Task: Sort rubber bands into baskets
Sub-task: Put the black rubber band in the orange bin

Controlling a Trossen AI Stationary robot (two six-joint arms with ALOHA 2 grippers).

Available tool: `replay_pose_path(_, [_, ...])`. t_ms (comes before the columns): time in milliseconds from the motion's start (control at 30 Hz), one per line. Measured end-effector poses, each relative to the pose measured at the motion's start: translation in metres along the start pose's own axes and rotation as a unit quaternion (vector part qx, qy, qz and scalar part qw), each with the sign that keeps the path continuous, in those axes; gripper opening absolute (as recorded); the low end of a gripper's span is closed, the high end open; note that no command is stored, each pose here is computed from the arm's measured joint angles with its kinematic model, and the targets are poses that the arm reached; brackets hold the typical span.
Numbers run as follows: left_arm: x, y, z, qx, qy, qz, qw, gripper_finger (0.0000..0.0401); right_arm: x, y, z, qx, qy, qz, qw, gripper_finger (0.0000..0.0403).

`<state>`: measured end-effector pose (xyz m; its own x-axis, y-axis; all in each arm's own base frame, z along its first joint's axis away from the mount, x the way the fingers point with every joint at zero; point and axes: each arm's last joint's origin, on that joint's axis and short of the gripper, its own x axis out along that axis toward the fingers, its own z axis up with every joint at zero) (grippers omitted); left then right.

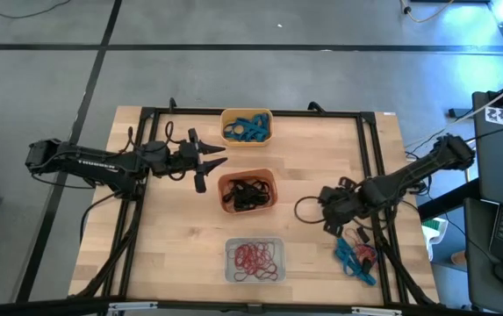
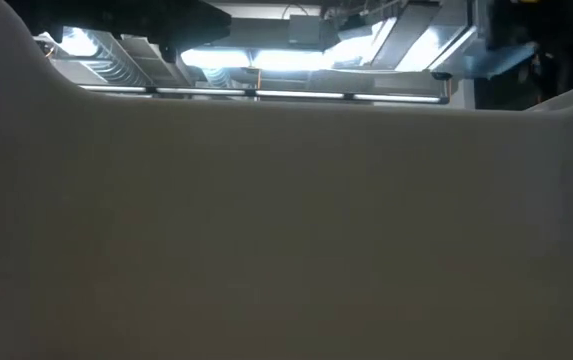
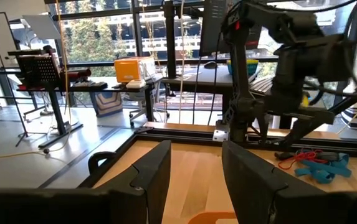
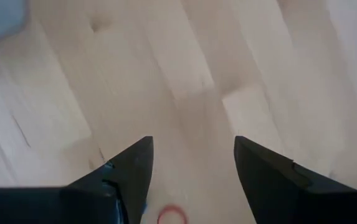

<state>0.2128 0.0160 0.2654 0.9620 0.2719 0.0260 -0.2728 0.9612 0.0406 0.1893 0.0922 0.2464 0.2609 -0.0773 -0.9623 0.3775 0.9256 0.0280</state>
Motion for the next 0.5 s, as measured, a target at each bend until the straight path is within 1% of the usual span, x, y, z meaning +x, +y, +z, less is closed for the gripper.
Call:
replay_pose_path(100, [0.000,0.000,0.000,0.000,0.000,0.000,1.000,0.0141,0.005,-0.007,-0.016,0.033,0.025,0.007,0.999,0.0225])
replay_pose_path(200, [0.000,0.000,0.000,0.000,0.000,0.000,1.000,0.0141,0.012,-0.009,-0.030,0.061,0.055,0.013,0.997,0.0225])
replay_pose_path(333, [0.000,0.000,0.000,0.000,0.000,0.000,1.000,0.0141,0.020,-0.006,-0.046,0.063,0.102,0.019,0.993,0.0225])
replay_pose_path(500, [0.000,0.000,0.000,0.000,0.000,0.000,1.000,0.0141,0.026,-0.004,-0.063,0.069,0.137,0.015,0.988,0.0225])
